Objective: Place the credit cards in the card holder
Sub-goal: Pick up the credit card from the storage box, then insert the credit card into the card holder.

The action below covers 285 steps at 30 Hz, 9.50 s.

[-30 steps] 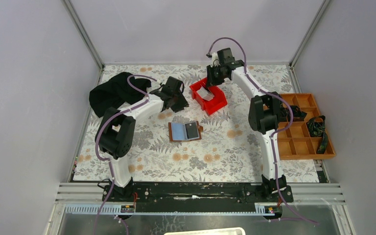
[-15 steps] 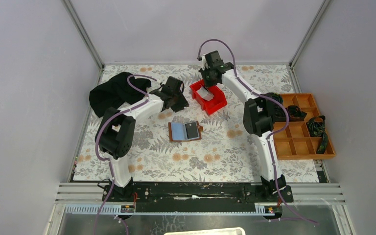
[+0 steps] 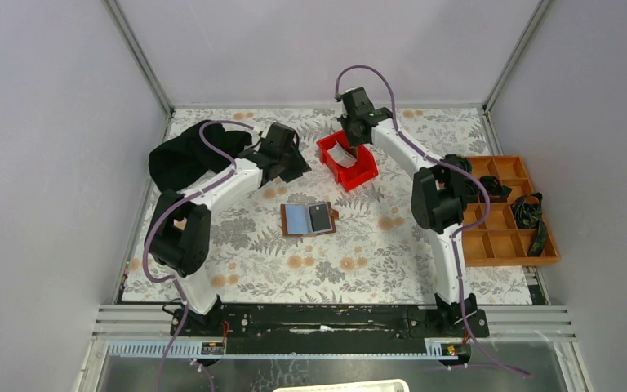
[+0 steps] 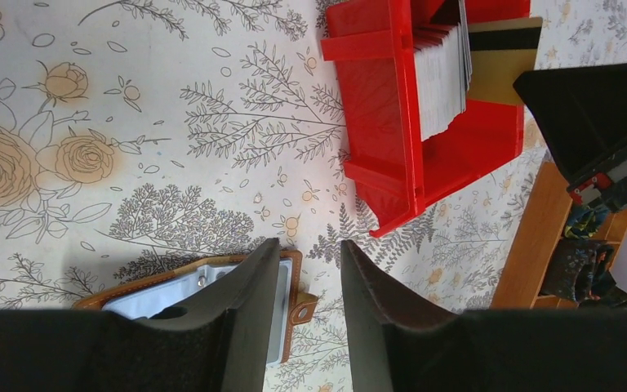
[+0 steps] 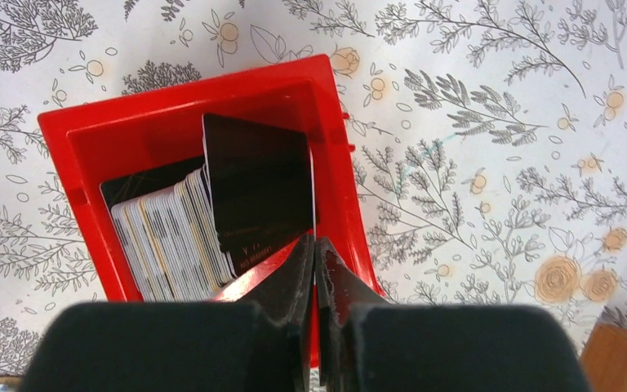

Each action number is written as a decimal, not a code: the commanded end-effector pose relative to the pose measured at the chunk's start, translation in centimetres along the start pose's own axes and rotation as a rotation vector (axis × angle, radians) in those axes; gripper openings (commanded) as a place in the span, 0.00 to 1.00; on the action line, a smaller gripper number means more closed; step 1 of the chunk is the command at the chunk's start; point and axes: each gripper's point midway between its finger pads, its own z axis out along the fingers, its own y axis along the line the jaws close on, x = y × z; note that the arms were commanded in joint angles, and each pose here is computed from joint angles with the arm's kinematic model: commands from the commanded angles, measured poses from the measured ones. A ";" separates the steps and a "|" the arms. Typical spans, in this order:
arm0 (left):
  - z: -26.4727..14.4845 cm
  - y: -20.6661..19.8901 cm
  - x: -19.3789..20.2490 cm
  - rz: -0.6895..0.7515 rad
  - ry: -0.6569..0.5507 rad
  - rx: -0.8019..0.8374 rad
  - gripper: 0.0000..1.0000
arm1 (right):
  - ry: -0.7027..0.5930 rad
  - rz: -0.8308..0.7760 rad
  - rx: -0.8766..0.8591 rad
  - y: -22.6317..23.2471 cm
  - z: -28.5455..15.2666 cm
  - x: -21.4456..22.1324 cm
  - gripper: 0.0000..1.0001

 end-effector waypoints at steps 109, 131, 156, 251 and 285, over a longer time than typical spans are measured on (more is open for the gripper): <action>-14.6 -7.1 1.3 -0.348 0.427 0.865 0.00 | -0.591 -0.461 -0.055 15.0 -29.6 4.8 0.50; -14.3 -6.0 -0.5 -0.151 0.184 0.891 0.00 | -0.526 0.361 -0.616 15.8 -29.4 0.3 0.54; -16.7 -6.8 -0.9 -0.251 0.161 1.060 0.00 | -0.394 0.698 -0.883 15.8 -26.5 0.1 0.51; -4.1 11.4 11.7 -0.022 0.250 0.055 0.00 | 0.016 0.093 -0.168 14.4 -11.9 13.9 0.00; -3.4 12.7 12.6 0.027 0.294 0.007 0.00 | 0.041 0.239 -0.191 14.0 -10.4 13.9 0.00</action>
